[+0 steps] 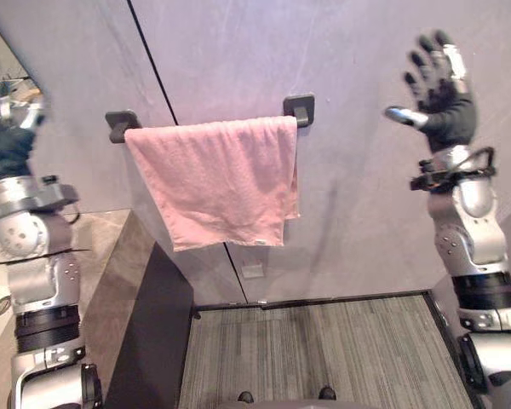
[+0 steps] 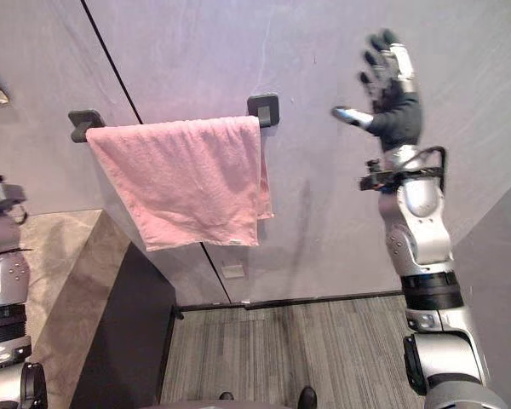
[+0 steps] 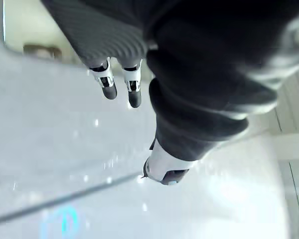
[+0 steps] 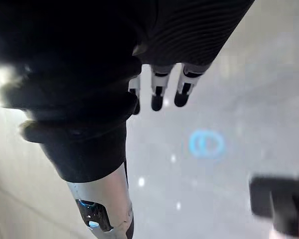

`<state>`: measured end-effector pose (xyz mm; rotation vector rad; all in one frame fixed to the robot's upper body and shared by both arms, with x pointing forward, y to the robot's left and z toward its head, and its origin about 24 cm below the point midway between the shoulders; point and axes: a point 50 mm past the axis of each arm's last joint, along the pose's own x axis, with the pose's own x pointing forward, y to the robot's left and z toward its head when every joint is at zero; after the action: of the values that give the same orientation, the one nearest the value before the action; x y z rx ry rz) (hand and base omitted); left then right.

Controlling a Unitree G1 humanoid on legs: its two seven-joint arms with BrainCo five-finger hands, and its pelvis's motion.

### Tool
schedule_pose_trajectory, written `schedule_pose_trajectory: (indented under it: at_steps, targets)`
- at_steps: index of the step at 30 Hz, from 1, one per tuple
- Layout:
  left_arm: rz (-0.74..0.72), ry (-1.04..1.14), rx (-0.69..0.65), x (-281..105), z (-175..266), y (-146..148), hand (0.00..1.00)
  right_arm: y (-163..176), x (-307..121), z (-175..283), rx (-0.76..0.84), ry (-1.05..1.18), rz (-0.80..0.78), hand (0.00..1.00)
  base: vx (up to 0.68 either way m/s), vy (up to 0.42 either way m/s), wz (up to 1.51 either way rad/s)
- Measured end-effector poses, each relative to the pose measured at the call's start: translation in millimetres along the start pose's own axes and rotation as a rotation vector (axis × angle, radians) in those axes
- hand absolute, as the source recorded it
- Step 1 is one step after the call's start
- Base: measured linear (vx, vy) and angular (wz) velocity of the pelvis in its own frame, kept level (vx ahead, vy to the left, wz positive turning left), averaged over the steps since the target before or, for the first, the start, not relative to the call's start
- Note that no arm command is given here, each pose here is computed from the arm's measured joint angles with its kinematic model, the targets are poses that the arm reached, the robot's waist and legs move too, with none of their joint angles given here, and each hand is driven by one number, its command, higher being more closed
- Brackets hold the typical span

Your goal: Organize washtable

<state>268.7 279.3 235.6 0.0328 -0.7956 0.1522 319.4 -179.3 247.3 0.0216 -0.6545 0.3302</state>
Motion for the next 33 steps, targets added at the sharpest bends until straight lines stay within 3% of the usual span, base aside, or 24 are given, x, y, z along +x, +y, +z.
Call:
schedule_pose_trajectory:
  at_steps: [2, 6, 10, 26, 33]
  targets:
    - [-0.16, 0.022, -0.083, -2.6, -3.0, -26.1, 0.0, 27.6, 8.9, -6.2, 0.069, 0.026, 0.143, 0.0, 0.0, 0.002, 0.04]
    - [-0.322, 0.124, -0.229, -23.2, -13.9, -51.3, 0.0, 62.3, 7.7, -23.3, 0.156, 0.106, 0.32, 0.0, 0.02, 0.013, 0.04]
    - [-0.398, 0.243, -0.286, -41.0, -29.4, -59.0, 0.0, 75.5, 0.4, -42.6, 0.192, 0.203, 0.393, 0.0, 0.03, 0.013, 0.12]
    - [-0.503, 0.625, -0.384, -82.2, -93.4, -65.4, 0.0, 95.5, -9.3, -63.6, 0.218, 0.307, 0.489, 0.0, 0.0, 0.013, 0.1]
    - [-0.501, 0.703, -0.336, -69.4, -117.8, -71.8, 0.0, 106.3, 10.2, -70.0, 0.231, 0.3, 0.451, 0.0, 0.04, 0.028, -0.08]
